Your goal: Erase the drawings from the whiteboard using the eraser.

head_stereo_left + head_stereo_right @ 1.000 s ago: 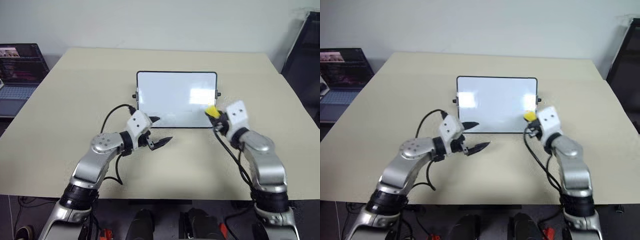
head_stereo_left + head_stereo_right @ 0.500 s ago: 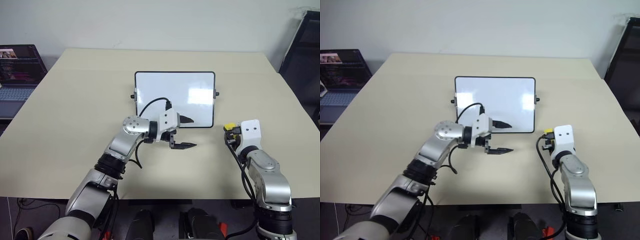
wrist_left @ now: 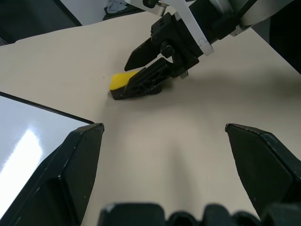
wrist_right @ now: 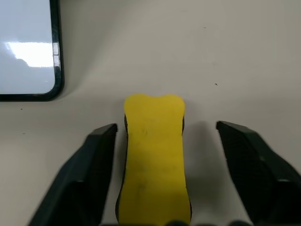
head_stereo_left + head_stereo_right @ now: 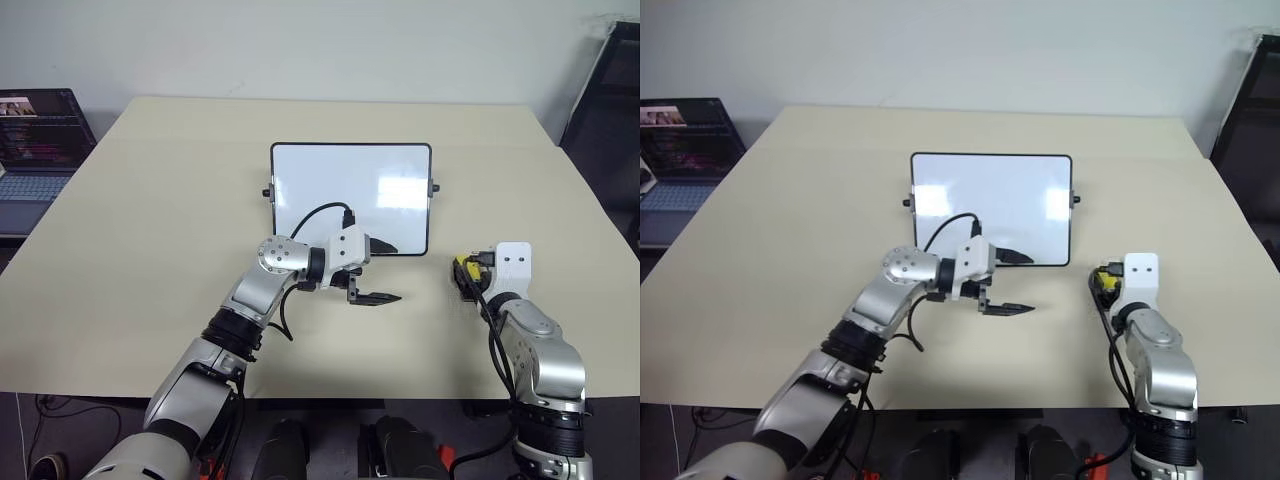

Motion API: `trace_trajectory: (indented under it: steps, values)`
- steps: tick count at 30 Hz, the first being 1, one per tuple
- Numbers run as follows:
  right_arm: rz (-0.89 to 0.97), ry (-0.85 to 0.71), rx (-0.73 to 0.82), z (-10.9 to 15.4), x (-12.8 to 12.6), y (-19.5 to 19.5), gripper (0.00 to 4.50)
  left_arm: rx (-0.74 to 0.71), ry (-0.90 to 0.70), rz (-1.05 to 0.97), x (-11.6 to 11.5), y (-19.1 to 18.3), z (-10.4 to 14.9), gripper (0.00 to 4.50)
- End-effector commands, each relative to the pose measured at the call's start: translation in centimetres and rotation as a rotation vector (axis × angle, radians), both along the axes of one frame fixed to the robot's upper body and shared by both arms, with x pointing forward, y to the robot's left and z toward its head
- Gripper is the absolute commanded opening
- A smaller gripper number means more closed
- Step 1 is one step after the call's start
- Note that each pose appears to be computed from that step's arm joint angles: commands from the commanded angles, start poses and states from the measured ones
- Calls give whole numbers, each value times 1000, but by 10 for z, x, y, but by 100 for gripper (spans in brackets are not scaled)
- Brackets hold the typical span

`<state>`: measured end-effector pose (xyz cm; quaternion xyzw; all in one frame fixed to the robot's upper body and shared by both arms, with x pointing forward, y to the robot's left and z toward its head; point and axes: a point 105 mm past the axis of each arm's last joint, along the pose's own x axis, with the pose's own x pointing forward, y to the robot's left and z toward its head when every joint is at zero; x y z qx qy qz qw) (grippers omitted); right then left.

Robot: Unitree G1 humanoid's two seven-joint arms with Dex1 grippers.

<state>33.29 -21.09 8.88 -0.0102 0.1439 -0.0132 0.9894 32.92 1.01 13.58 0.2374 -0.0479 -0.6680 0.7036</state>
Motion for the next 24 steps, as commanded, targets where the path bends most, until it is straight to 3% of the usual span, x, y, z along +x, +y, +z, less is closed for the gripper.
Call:
trace_trajectory:
  steps: [1, 6, 11, 18, 24]
  values:
    - [-5, -85, 3, 20, 4, -2, 447, -28, -46, -10, -3, -4, 12, 450]
    - [62, -242, 8, 56, 4, 10, 447, -89, -9, 111, 4, 12, 18, 450]
    - [202, -338, -32, 78, -17, 29, 447, -256, 104, 429, 7, 59, 22, 450]
    - [191, -398, -50, 58, -45, 35, 447, -385, 82, 1012, -3, 127, -1, 450]
    - [216, -446, -70, 40, -64, 27, 447, -375, 23, 1279, -22, 157, -26, 450]
